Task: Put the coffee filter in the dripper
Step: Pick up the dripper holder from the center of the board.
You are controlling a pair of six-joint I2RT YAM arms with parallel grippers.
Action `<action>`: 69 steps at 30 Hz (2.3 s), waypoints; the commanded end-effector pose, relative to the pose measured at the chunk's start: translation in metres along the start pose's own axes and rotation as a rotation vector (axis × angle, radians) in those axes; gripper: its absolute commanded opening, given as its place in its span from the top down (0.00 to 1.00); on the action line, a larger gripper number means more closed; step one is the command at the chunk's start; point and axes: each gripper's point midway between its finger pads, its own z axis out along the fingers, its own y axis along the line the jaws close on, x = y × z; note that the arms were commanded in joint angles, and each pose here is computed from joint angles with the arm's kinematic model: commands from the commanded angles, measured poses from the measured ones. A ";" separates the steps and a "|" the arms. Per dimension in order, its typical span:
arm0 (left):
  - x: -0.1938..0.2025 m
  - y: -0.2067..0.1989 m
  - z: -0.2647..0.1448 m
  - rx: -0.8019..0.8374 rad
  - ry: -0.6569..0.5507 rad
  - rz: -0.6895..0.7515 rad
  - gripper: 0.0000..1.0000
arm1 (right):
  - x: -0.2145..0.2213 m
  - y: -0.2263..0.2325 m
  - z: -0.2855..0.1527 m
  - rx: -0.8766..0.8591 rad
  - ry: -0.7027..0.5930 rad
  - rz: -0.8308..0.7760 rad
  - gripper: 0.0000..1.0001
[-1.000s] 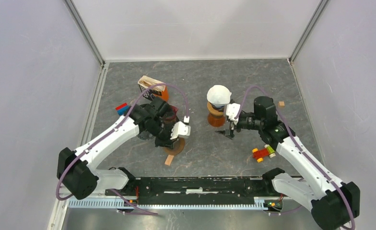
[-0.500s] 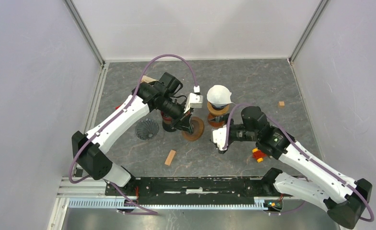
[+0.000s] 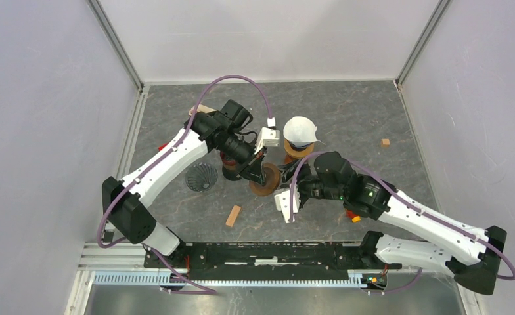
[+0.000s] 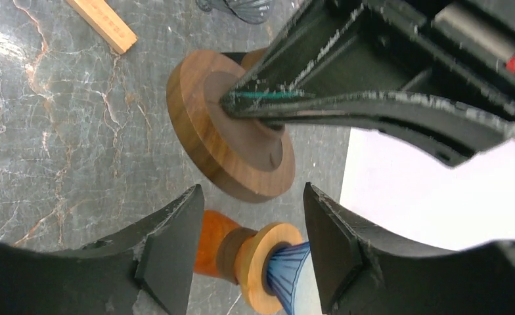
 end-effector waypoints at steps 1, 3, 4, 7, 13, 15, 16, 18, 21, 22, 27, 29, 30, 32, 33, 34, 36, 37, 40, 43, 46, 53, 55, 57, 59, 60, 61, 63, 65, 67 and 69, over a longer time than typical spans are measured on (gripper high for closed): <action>-0.005 -0.008 0.003 0.039 -0.017 -0.036 0.98 | -0.011 -0.009 0.004 -0.011 0.013 -0.066 0.42; -0.003 -0.007 0.003 0.041 -0.010 -0.038 0.98 | -0.010 -0.004 0.008 -0.030 0.028 -0.086 0.47; -0.003 -0.007 0.003 0.041 -0.009 -0.039 0.98 | -0.009 -0.001 0.010 -0.039 0.035 -0.093 0.48; -0.003 -0.008 0.003 0.049 -0.003 -0.044 0.98 | -0.003 0.006 0.015 -0.047 0.062 -0.115 0.50; 0.000 -0.011 0.005 0.068 0.003 -0.056 0.98 | 0.000 0.004 0.020 -0.014 0.086 -0.138 0.59; 0.001 -0.011 0.006 0.076 0.004 -0.065 0.98 | -0.001 0.007 0.024 -0.028 0.085 -0.145 0.62; 0.001 -0.011 0.006 0.081 0.003 -0.069 0.98 | -0.001 0.009 0.026 -0.032 0.084 -0.148 0.63; 0.001 -0.012 0.007 0.087 0.000 -0.075 0.98 | 0.000 0.010 0.029 -0.033 0.088 -0.154 0.69; 0.001 -0.012 0.008 0.096 -0.001 -0.082 0.98 | -0.003 0.011 0.030 -0.030 0.076 -0.148 0.76; 0.001 -0.012 0.008 0.096 -0.001 -0.082 0.98 | -0.004 0.010 0.030 -0.029 0.071 -0.141 0.79; -0.001 -0.008 0.007 0.078 0.003 -0.071 0.98 | -0.009 0.009 0.025 -0.025 0.047 -0.126 1.00; -0.003 -0.005 0.004 0.051 0.007 -0.055 0.89 | -0.010 0.011 0.024 -0.029 0.043 -0.122 1.00; -0.005 -0.002 0.002 0.032 0.006 -0.042 0.78 | -0.009 0.012 0.023 -0.030 0.042 -0.118 1.00; -0.011 0.002 -0.005 -0.006 0.001 -0.014 0.58 | -0.007 0.013 0.023 -0.029 0.039 -0.091 1.00; -0.015 0.006 -0.011 -0.041 -0.007 0.005 0.48 | -0.005 0.014 0.022 -0.029 0.034 -0.063 1.00; -0.020 0.008 -0.018 -0.070 -0.018 0.025 0.33 | -0.005 0.013 0.022 -0.028 0.026 -0.029 1.00; -0.031 0.017 -0.038 -0.151 -0.065 0.060 0.18 | -0.003 0.011 0.020 -0.029 -0.004 0.051 1.00; -0.038 0.021 -0.052 -0.194 -0.102 0.074 0.16 | -0.002 0.009 0.019 -0.030 -0.024 0.094 1.00; -0.045 0.030 -0.087 -0.298 -0.191 0.088 0.12 | -0.004 0.007 0.017 -0.050 -0.102 0.243 1.00; -0.036 0.023 -0.096 -0.338 -0.196 0.115 0.13 | -0.009 0.004 0.019 -0.079 -0.180 0.413 1.00; -0.026 0.011 -0.095 -0.337 -0.202 0.133 0.15 | -0.016 -0.006 0.024 -0.116 -0.253 0.575 1.00; -0.004 0.012 -0.096 -0.458 -0.231 0.151 0.17 | -0.043 -0.034 0.029 -0.215 -0.453 0.857 1.00; 0.002 0.011 -0.094 -0.456 -0.234 0.121 0.17 | -0.044 -0.037 0.031 -0.227 -0.476 0.908 1.00; 0.006 0.010 -0.090 -0.447 -0.239 0.099 0.19 | -0.043 -0.038 0.032 -0.233 -0.495 0.933 1.00; 0.006 0.011 -0.088 -0.444 -0.247 0.084 0.24 | -0.045 -0.038 0.031 -0.247 -0.521 0.963 1.00; 0.007 0.011 -0.087 -0.437 -0.248 0.077 0.26 | -0.045 -0.038 0.030 -0.249 -0.528 0.978 1.00; 0.007 0.012 -0.086 -0.430 -0.247 0.069 0.30 | -0.044 -0.039 0.029 -0.246 -0.532 0.984 1.00; 0.007 0.011 -0.083 -0.415 -0.249 0.061 0.38 | -0.042 -0.039 0.029 -0.241 -0.533 0.988 1.00; 0.007 0.009 -0.081 -0.396 -0.252 0.054 0.46 | -0.040 -0.039 0.027 -0.238 -0.535 0.991 1.00; 0.006 0.009 -0.082 -0.394 -0.253 0.054 0.48 | -0.037 -0.039 0.027 -0.229 -0.531 0.990 1.00; 0.004 0.010 -0.084 -0.403 -0.253 0.055 0.48 | -0.035 -0.039 0.027 -0.223 -0.523 0.991 1.00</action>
